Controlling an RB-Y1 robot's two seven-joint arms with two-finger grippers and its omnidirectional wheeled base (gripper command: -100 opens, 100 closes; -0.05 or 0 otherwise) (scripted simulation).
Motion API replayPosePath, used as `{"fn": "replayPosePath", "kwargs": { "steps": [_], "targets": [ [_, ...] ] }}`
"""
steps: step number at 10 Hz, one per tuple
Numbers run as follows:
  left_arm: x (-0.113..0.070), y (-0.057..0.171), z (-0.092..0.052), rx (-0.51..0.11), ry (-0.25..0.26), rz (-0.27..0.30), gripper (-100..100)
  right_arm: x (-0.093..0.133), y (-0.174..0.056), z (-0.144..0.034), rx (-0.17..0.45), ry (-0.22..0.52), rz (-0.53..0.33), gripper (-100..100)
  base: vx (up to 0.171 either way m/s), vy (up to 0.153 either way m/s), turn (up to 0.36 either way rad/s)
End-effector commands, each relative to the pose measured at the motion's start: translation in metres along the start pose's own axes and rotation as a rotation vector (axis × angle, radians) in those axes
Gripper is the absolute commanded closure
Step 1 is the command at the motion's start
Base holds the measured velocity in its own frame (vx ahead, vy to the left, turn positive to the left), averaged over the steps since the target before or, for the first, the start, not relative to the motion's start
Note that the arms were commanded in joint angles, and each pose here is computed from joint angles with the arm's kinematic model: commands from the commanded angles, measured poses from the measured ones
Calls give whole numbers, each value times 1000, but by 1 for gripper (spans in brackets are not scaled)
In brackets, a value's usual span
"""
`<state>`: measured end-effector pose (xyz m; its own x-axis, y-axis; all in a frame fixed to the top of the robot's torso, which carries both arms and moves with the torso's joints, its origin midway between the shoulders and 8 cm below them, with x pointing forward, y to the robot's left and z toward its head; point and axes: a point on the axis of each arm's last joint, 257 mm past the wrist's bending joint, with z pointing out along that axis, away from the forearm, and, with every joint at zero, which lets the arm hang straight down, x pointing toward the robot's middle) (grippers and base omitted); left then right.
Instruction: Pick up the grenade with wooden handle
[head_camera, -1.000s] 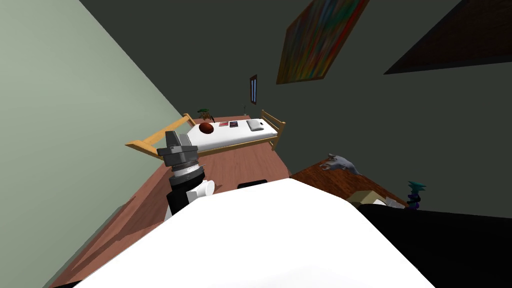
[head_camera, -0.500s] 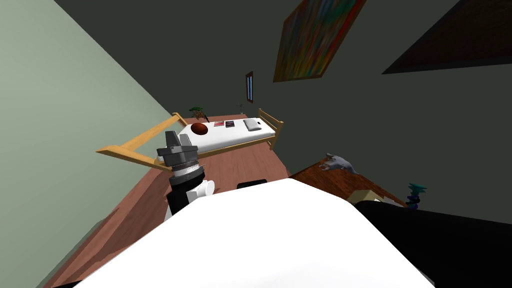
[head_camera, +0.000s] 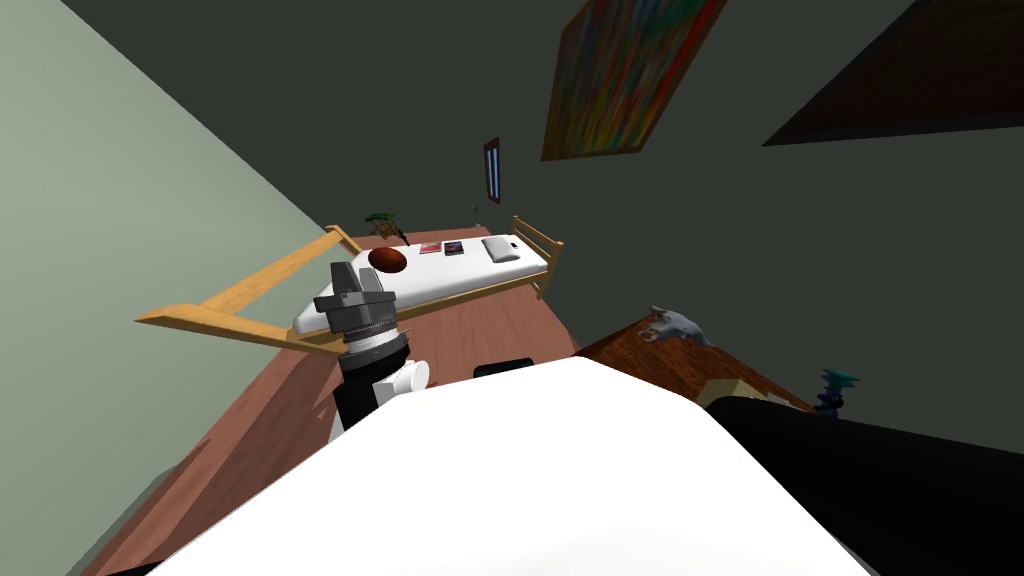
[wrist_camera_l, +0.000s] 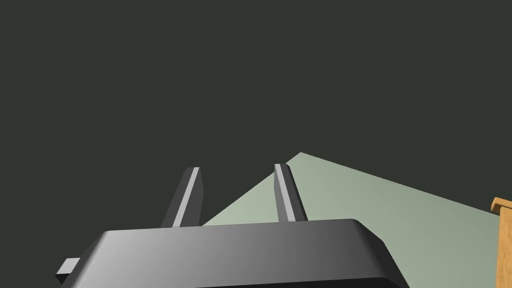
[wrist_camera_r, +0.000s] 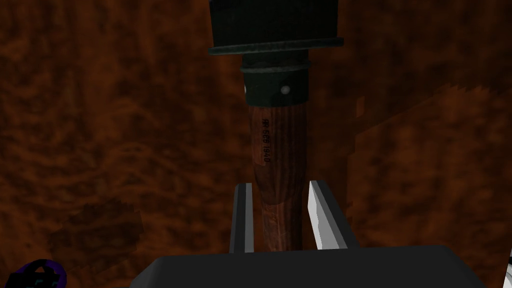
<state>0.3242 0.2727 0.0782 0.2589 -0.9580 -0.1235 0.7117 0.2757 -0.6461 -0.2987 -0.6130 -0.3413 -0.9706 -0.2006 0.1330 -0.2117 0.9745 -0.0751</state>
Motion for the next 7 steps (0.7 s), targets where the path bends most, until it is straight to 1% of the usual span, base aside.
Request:
{"fn": "replayPosePath", "kwargs": {
  "steps": [1, 2, 3, 4, 5, 6, 7],
  "targets": [
    [0, 0, 0, 0, 0, 0, 0, 4, -2, -1, 6, 3, -15, 100, 3, 0, 23],
    [0, 0, 0, 0, 0, 0, 0, -8, -5, 3, -32, -14, -45, 100, 62, -5, -296],
    [0, 0, 0, 0, 0, 0, 0, -8, -10, 4, -18, -21, -42, 100, 86, 25, -169],
    [0, 0, 0, 0, 0, 0, 0, 3, -17, -1, 2, -6, -40, 100, 46, 25, 18],
    [0, 0, 0, 0, 0, 0, 0, 3, -17, -1, 2, -6, -51, 100, 15, 9, 35],
    [0, 0, 0, 0, 0, 0, 0, -9, -24, 1, -23, -23, -86, 100, 77, 13, -291],
    [0, 0, 0, 0, 0, 0, 0, -8, -30, 1, -7, -27, -82, 100, 92, 35, -187]
  ]
}}
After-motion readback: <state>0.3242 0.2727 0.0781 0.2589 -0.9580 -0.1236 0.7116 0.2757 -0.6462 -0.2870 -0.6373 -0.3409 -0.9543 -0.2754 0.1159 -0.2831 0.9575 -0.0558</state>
